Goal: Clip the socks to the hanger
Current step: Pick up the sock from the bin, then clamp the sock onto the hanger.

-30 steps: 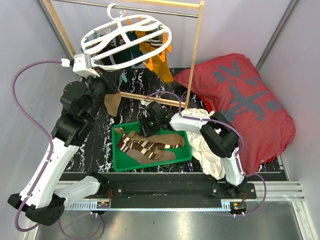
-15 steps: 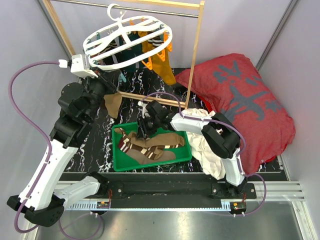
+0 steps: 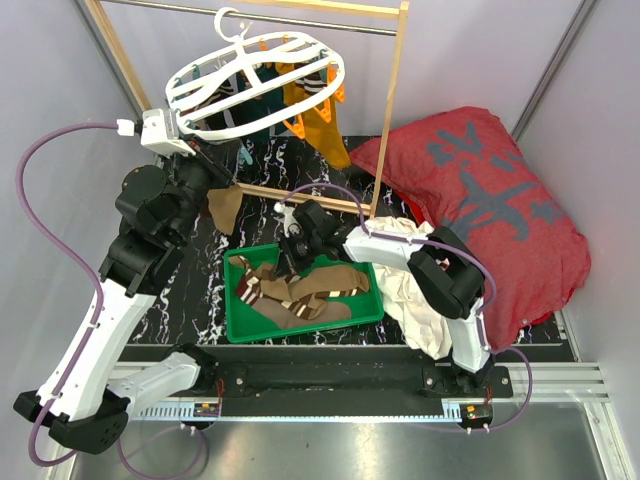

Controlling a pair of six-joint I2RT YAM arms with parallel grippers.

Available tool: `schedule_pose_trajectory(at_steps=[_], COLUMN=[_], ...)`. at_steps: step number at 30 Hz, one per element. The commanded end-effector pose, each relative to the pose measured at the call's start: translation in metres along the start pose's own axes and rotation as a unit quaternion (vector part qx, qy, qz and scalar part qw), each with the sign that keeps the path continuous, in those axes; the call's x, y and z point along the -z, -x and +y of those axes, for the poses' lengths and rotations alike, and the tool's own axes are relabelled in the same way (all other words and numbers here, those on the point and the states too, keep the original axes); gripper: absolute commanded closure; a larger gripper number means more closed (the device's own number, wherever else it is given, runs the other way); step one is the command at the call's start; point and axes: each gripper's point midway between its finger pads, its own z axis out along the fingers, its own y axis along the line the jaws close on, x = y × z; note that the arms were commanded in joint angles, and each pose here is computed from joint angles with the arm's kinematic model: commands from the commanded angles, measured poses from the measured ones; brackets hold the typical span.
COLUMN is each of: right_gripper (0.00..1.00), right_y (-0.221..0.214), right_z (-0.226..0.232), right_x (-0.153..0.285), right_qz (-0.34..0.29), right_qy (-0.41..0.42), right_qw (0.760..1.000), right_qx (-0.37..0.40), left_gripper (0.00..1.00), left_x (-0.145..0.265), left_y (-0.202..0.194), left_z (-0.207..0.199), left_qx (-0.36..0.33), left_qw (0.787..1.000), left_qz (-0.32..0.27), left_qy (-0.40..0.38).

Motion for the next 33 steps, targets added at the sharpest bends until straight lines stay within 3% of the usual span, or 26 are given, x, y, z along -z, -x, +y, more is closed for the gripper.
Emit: schedule_pose_trajectory(at_steps=[1,9,20,26,31,33], right_gripper=[1.0,1.0,1.0,1.0,1.0,1.0], right_y=[0.035,0.095,0.179,0.209,0.22,0.226], right_z=[0.031,0.066,0.106,0.117,0.124,0.122], right_x=[0.032,0.117,0.224,0.25,0.248,0.254], right_qz=[-0.066,-0.207,-0.407,-0.467,-0.482,-0.5], right_qy=[0.017,-0.026,-0.104,-0.127,-0.158,-0.206], right_qw=[0.996,0.962,0.861,0.821,0.799,0.777], right_qx=[0.061,0.176,0.289,0.303,0.322,0.323], left_gripper=[0.91,0.91,0.91,0.91,0.94,0.94], left_x=[0.005,0.005,0.002,-0.002,-0.007,-0.012], left_y=[0.013,0.013,0.014,0.015,0.014,0.011], left_z=[-0.006,-0.007,-0.011,-0.012,-0.012,-0.012], left_qx=[0.007,0.009,0.012,0.028,0.054,0.061], left_qw=[1.0,1.0,0.999,0.999,0.998,0.998], left_qz=[-0.023,-0.022,-0.023,-0.024,-0.024,-0.02], left_qy=[-0.013,-0.017,-0.023,-0.019,-0.011,-0.008])
